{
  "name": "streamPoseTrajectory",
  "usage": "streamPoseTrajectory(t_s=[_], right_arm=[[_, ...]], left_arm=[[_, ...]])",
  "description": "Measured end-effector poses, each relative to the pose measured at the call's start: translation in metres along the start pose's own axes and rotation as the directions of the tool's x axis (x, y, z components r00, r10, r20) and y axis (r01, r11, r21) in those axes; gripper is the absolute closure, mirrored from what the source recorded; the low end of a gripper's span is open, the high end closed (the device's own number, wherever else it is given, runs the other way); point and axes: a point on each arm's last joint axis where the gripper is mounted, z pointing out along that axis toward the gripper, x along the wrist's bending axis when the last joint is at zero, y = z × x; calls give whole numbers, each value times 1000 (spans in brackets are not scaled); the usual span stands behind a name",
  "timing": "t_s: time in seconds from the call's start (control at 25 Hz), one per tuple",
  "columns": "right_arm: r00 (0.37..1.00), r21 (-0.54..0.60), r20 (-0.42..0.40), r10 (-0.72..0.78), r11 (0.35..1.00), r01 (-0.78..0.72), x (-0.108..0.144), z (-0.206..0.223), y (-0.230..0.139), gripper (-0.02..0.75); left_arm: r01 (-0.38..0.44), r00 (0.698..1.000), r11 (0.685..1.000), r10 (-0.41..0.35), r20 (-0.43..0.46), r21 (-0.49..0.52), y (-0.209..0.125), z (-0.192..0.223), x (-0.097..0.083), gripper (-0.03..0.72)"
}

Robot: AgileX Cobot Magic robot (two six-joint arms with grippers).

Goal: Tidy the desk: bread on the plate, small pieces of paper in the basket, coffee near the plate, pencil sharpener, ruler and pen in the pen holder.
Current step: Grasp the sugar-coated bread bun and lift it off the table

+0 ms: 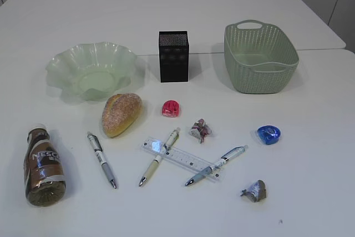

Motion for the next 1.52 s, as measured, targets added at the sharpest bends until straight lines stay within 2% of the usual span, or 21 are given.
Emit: streamPoseTrajectory(t_s=[0.44,0.76,0.88,1.04,1.16,1.4,1.52], right_arm=[[1000,0,-2,1,1000,-1,0,0,0,177],[1000,0,-4,2,1000,-2,0,0,0,178],[1000,0,-4,9,1000,-9,0,0,0,178],[999,-13,-4,38,999,-38,0,-4,2,178],[998,-14,-4,67,998,-67,0,-6,8,179],[996,102,0,92,991,-92,1,6,35,179],[996,159,4,92,983,-91,1,23,67,179]], left_arm=[[0,1000,1000,0,0,0,0,0,0,294],[-3,1000,998,3,-4,-66,13,-18,0,294],[-2,1000,1000,2,-3,-27,13,-16,0,294],[-1,1000,993,1,-1,116,15,-4,0,294],[2,1000,983,-3,6,184,21,0,0,294],[3,1000,983,-5,10,184,61,-8,0,294],[3,1000,986,-5,10,166,88,-13,0,284]])
